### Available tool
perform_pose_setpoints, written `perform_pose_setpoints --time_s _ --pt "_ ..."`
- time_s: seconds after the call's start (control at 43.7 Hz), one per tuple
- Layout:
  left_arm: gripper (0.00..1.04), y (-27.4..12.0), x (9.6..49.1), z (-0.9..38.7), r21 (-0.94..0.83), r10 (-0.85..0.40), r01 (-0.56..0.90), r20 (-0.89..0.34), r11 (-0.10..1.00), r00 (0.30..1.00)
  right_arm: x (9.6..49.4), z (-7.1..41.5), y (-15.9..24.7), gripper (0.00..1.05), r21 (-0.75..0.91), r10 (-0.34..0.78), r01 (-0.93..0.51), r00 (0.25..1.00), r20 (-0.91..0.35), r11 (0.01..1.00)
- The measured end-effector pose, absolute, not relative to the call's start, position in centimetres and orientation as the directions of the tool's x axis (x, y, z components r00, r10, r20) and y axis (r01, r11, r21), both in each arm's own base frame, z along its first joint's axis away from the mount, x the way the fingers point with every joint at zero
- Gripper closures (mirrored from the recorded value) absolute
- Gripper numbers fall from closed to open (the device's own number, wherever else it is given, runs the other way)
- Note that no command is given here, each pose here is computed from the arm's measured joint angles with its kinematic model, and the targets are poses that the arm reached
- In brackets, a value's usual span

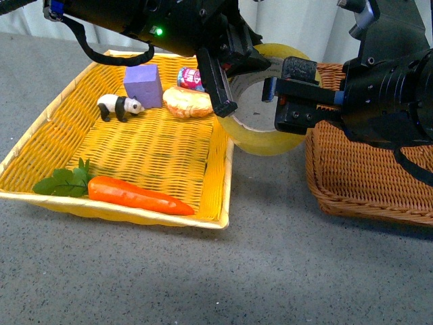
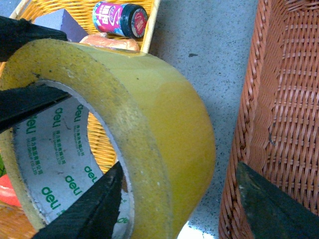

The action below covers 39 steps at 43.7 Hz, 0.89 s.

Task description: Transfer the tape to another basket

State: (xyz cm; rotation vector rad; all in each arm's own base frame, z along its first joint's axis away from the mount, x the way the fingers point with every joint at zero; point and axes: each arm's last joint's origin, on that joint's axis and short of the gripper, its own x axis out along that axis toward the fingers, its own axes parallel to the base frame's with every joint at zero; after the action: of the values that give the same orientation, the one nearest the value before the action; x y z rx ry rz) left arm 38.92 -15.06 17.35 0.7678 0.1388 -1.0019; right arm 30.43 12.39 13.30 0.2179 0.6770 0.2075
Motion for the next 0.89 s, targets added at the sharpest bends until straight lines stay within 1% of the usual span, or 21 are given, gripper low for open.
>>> perform_pose_setpoints --time_s 0.092,0.252,0.343,0.435,0.458,0.48,0.526,0.549,0.572,0.618,0.709,0.778,0.801,0.846,0.892 --pt "0.88 -15.1 38.9 17.4 0.517 -0.708 0.801 -0.44 0.303 0.552 30.5 13.3 12.4 0.55 0.288 0.27 -0.112 0.752 -0.601 0.951" --pt "0.88 -15.3 38.8 17.3 0.505 -0.707 0.804 -0.442 0.313 0.552 30.8 13.5 12.3 0.75 0.315 0.252 -0.064 0.756 -0.604 0.947" --pt "0.88 -15.5 38.7 17.3 0.493 -0.713 0.811 -0.441 0.315 0.545 30.8 13.3 12.3 0.82 0.319 0.241 -0.043 0.753 -0.612 0.947" --pt "0.88 -15.6 38.7 17.3 0.488 -0.716 0.814 -0.441 0.316 0.542 30.8 13.2 12.3 0.86 0.32 0.236 -0.034 0.752 -0.616 0.947" --pt "0.85 -15.7 38.7 17.3 0.484 -0.705 0.809 -0.442 0.333 0.554 30.8 13.2 12.3 0.86 0.319 0.236 -0.035 0.751 -0.616 0.947" --pt "0.79 -15.8 38.5 17.3 0.488 -0.685 0.791 -0.432 0.369 0.587 30.9 13.2 12.3 0.86 0.315 0.236 -0.039 0.751 -0.617 0.948" --pt "0.72 -16.0 38.4 17.4 0.495 -0.618 0.743 -0.428 0.45 0.659 31.1 13.2 12.2 0.87 0.306 0.236 -0.049 0.753 -0.614 0.951" --pt "0.66 -16.2 38.3 17.5 0.487 -0.572 0.709 -0.424 0.509 0.702 31.2 13.2 12.2 0.87 0.303 0.235 -0.05 0.755 -0.612 0.952" --pt "0.62 -16.3 38.3 17.6 0.484 -0.549 0.691 -0.421 0.537 0.722 31.3 13.2 12.1 0.88 0.304 0.233 -0.049 0.759 -0.608 0.952" --pt "0.53 -16.3 38.1 17.8 0.458 -0.537 0.677 -0.413 0.576 0.736 31.4 13.3 12.0 0.88 0.3 0.232 -0.053 0.763 -0.603 0.952" --pt "0.37 -15.9 38.0 18.2 0.425 -0.525 0.662 -0.403 0.618 0.749 31.8 13.4 11.7 0.88 0.292 0.23 -0.062 0.778 -0.585 0.954" --pt "0.23 -15.3 37.9 18.4 0.376 -0.518 0.651 -0.4 0.66 0.756 32.3 13.4 11.7 0.88 0.303 0.243 -0.074 0.783 -0.572 0.95" --pt "0.21 -15.3 37.8 18.5 0.362 -0.516 0.647 -0.399 0.671 0.758 32.4 13.4 11.7 0.88 0.299 0.248 -0.084 0.784 -0.569 0.951" --pt "0.13 -15.0 37.7 18.8 0.313 -0.523 0.645 -0.393 0.698 0.757 32.6 13.3 11.8 0.88 0.287 0.248 -0.094 0.786 -0.566 0.953" --pt "0.08 -14.8 37.4 19.2 0.273 -0.536 0.647 -0.384 0.712 0.752 32.8 13.0 11.7 0.89 0.276 0.231 -0.081 0.789 -0.569 0.958"
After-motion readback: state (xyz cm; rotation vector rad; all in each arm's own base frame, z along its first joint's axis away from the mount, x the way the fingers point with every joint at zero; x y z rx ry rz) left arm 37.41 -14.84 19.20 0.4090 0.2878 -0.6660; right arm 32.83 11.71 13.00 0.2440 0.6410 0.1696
